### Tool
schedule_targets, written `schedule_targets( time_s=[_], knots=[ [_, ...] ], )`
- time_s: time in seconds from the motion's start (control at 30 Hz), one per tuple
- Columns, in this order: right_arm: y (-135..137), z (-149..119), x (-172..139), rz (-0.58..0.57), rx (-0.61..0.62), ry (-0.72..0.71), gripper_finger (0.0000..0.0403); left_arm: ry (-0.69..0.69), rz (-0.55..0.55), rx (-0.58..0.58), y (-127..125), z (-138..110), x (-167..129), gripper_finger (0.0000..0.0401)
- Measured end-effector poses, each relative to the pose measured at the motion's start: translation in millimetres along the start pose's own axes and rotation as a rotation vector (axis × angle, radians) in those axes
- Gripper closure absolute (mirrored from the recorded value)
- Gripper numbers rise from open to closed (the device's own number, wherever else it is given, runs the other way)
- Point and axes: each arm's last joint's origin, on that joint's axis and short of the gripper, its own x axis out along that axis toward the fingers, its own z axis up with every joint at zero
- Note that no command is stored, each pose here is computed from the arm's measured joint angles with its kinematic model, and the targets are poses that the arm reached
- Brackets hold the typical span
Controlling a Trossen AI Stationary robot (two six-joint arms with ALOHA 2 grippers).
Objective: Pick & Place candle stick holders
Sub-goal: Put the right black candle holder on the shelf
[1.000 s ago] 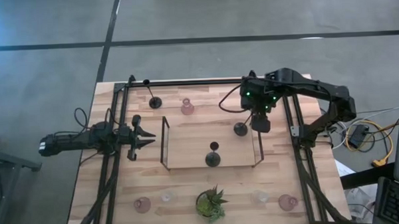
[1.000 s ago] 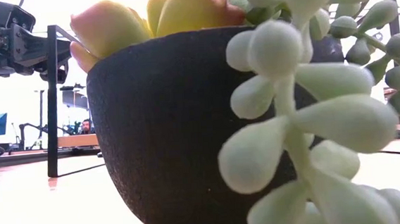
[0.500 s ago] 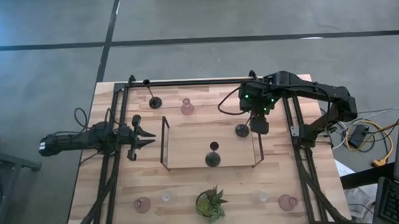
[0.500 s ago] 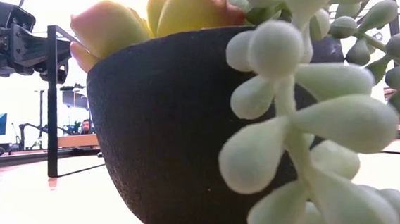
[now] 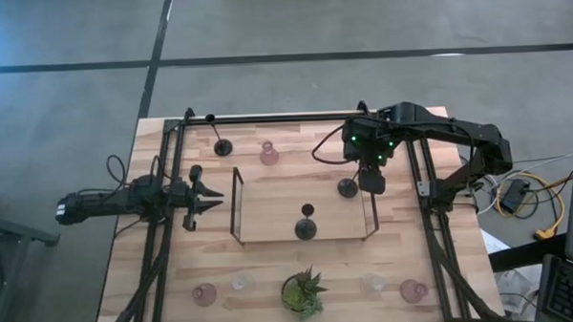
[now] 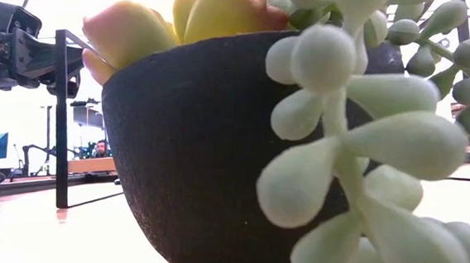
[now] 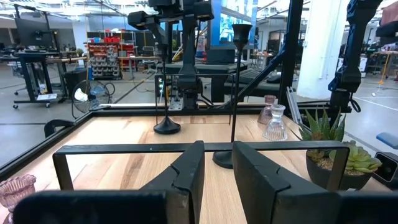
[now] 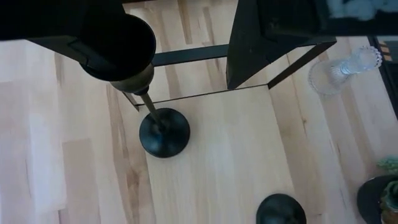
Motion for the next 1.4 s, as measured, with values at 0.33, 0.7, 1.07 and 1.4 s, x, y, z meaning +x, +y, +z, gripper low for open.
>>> schedule_targets(
  time_s=[0.33, 0.7, 1.07, 1.4],
  knots=[
    [0, -3, -2, 0.007, 0.016, 0.014, 0.0184, 0.0, 0.0, 0.0, 0, 0, 0, 0.0314],
    [3, -3, -17, 0.015, 0.024, -0.029, 0.0184, 0.0, 0.0, 0.0, 0, 0, 0, 0.0314],
    [3, -3, -19, 0.006, 0.036, -0.027, 0.0184, 0.0, 0.0, 0.0, 0, 0, 0, 0.0314],
    [3, -3, -19, 0.004, 0.036, -0.027, 0.0188, 0.0, 0.0, 0.0, 0, 0, 0, 0.0314]
  ],
)
